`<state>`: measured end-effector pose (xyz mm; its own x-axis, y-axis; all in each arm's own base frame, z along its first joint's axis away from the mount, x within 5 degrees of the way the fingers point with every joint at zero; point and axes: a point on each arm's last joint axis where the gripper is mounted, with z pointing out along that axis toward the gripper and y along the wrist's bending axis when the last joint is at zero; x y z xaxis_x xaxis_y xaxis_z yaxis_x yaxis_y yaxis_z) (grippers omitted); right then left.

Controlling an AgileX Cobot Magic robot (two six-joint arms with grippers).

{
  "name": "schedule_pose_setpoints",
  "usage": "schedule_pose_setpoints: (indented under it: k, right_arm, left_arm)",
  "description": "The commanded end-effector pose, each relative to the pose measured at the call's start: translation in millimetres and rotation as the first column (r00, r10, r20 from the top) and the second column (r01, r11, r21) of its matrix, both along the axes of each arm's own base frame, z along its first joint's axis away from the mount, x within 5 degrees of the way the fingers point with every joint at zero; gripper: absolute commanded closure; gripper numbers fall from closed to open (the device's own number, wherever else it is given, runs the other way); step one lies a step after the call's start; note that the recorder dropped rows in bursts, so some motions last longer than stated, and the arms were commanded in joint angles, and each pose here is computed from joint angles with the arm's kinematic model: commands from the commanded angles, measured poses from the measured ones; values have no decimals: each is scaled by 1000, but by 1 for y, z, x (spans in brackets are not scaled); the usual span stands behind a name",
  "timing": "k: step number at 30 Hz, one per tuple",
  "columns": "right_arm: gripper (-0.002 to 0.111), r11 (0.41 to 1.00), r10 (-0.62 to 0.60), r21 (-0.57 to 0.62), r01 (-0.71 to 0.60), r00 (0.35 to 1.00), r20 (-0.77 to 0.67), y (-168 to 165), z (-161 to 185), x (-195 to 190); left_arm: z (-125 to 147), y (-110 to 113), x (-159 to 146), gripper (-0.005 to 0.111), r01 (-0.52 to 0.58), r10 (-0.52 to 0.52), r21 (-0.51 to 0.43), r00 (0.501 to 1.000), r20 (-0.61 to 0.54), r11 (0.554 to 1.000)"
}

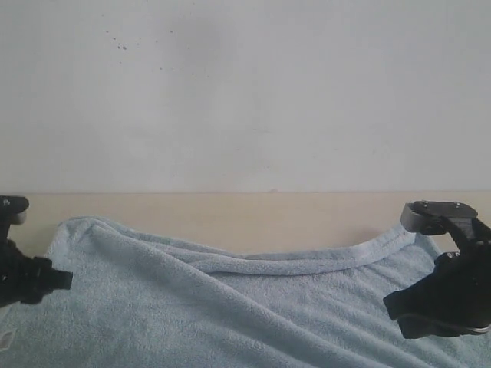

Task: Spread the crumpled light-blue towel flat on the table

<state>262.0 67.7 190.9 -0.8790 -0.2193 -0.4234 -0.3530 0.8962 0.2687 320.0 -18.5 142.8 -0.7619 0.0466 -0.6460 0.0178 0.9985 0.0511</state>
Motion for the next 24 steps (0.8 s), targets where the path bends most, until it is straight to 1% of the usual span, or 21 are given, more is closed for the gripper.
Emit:
schedule_pose_setpoints:
  k: [1,3,6,8,12,18,19,21,22,24]
  right_arm:
    - [107,1000,7,7,-7,1000,12,1,3,-1]
    - [107,1000,10,8,-10,1000,9,1,3,-1]
    - [107,1000,14,7,-14,1000,8,1,3,-2]
    - [107,1000,11,6,-11,1000,13,1,3,-1]
    - [107,1000,10,5,-10,1000,14,1,3,-1]
    - [107,1000,20,5,-20,1000,9,1,3,-2]
    - [107,1000,19,5,-19,1000,11,1,3,-2]
    - [107,1000,19,5,-19,1000,11,1,3,-2]
    - [107,1000,19,5,-19,1000,11,1,3,-2]
    - [107,1000,19,5,-19,1000,11,1,3,-2]
  left_arm:
    - [-13,0,-39,53,-31,26,-56,996,-91,998]
    - [-17,-1,-49,53,-41,31,-82,992,-119,996]
    - [-22,-6,-63,53,-8,-16,-137,984,-175,991]
    - [-27,-5,-71,53,-19,-7,-127,981,-196,992]
    - [-32,4,-78,53,-77,64,-60,979,-194,995]
    - [-34,5,-82,54,-81,68,-53,976,-206,995]
    - [-34,5,-82,57,-90,78,-49,976,-202,995]
    - [-34,7,-82,65,-114,103,-45,975,-199,992]
    - [-34,7,-82,73,-118,108,-42,974,-197,992]
    - [-34,8,-82,85,-123,114,-35,975,-191,992]
